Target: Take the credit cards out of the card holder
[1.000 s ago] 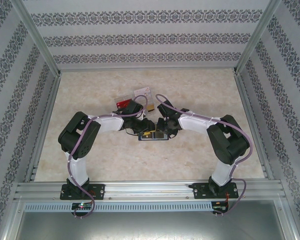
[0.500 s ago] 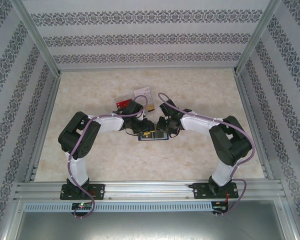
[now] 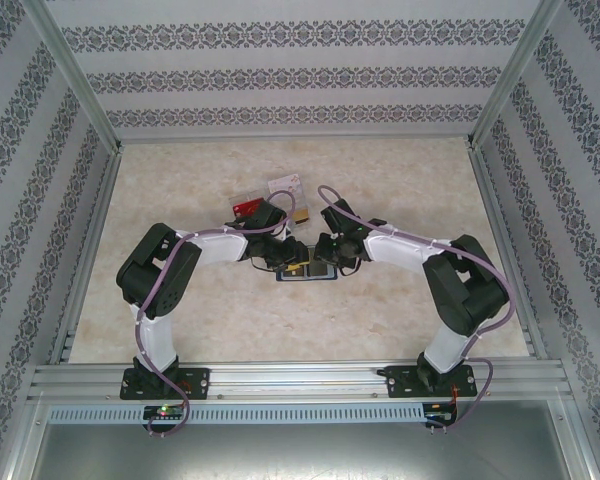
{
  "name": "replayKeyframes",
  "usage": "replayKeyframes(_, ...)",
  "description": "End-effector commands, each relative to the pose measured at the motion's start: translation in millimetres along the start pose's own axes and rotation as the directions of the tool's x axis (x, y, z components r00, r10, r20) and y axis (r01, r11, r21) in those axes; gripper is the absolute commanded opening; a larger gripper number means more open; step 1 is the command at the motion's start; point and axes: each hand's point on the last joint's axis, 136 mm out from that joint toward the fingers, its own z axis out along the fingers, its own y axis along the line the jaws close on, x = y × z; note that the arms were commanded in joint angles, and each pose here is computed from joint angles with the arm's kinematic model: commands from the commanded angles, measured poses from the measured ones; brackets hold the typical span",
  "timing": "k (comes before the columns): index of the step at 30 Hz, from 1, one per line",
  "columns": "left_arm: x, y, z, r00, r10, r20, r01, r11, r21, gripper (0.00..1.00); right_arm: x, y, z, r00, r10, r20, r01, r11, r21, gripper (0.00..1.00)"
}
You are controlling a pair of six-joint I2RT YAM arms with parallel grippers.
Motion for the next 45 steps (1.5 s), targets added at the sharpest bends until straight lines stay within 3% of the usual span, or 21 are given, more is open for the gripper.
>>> replayKeyframes(1,5,23,3,0.999,-0.034,-0.018,0.033,0.997,-0.075,0.29,-6,-5,-8,0.999,-0.013,0.031,0.012,0.999,0.032,0.27)
replayKeyframes(14,6,25,4,0.999,-0.039,-0.021,0.037,0.996,-0.079,0.29,7,-19,15,0.999,-0.003,-0.033,0.006,0.993,0.115,0.27)
replayKeyframes(25,4,32,6,0.998,-0.063,-0.017,0.062,0.994,-0.089,0.28,14,-10,26,0.997,0.000,-0.079,0.005,0.998,0.068,0.22)
replayKeyframes(45,-2,-12,-7,1.000,-0.007,0.008,0.006,0.994,0.110,0.15,17,-19,30,0.996,0.008,-0.092,0.003,0.994,0.111,0.21)
